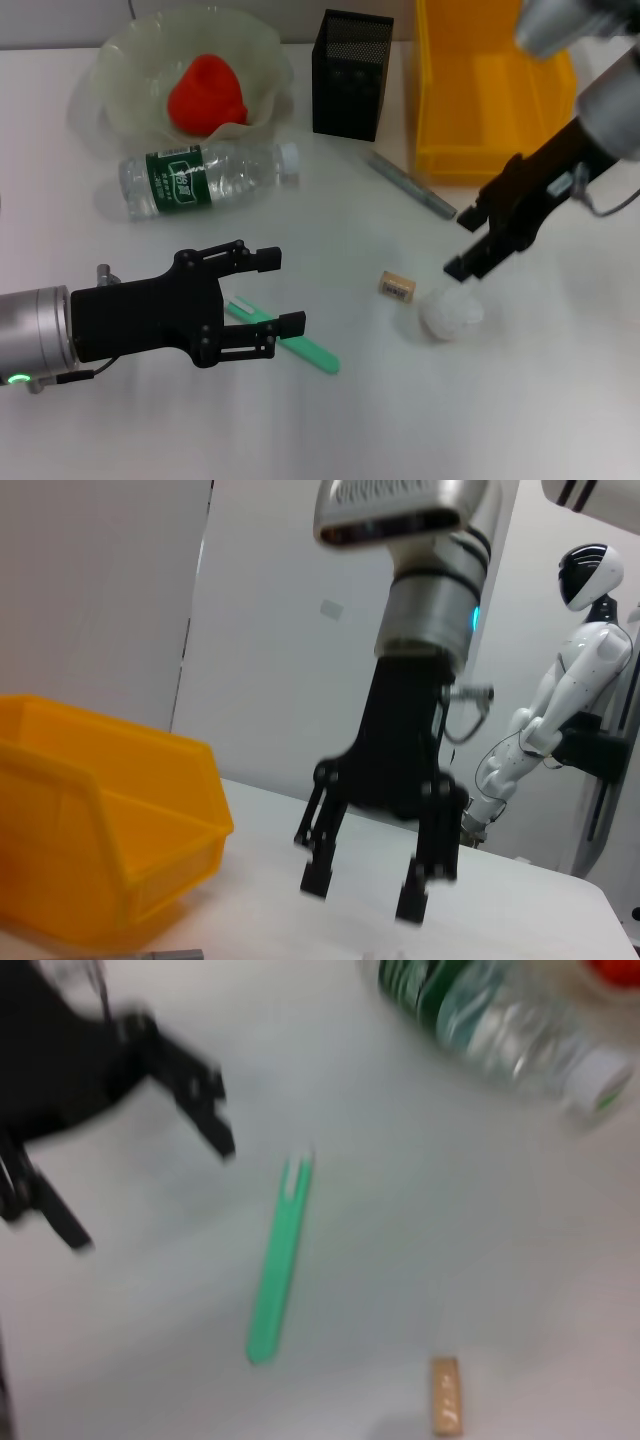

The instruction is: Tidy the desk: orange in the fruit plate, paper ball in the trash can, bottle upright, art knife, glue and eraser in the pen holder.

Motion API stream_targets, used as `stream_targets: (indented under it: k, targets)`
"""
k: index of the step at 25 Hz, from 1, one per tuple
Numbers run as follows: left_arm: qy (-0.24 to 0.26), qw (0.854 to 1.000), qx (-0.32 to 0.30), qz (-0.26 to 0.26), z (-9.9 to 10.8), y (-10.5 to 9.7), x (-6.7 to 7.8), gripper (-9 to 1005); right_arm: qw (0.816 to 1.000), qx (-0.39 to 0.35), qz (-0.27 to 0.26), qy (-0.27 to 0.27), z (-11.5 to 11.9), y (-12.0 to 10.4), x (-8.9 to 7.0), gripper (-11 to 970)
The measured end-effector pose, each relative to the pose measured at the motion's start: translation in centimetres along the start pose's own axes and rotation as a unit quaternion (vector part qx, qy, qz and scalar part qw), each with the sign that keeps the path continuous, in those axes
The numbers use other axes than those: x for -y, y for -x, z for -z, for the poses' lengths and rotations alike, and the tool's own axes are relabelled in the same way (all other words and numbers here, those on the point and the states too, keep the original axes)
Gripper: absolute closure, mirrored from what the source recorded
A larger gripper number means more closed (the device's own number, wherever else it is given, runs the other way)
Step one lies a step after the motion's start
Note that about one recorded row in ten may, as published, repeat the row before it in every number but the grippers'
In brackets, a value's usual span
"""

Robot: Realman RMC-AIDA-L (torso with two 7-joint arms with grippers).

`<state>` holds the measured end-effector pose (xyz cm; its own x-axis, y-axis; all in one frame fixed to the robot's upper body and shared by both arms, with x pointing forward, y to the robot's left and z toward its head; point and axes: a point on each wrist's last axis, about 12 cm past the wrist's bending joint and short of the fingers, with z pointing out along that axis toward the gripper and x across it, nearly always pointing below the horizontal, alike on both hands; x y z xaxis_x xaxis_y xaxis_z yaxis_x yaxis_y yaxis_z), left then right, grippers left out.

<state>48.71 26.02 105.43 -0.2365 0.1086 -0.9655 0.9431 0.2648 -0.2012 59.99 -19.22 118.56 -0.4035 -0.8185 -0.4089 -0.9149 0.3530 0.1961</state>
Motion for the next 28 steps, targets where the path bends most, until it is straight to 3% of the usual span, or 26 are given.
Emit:
stream_targets:
  k: [4,15,28]
  targets:
    - [0.000,1.000,0.000,0.000,0.0,0.0,0.0,184,0.998,-0.030,0.047,-0.020,-2.7,0.0,-0.4,220]
    - [0.002,1.000,0.000,0.005,0.1,0.1,-0.1,184,0.995,-0.066,0.072,0.005,-5.6,-0.4,-1.2,221]
    - [0.001,1.000,0.004,0.003,-0.1,0.3,-0.3,184,0.995,-0.073,0.071,0.003,-5.8,-0.6,-1.3,294]
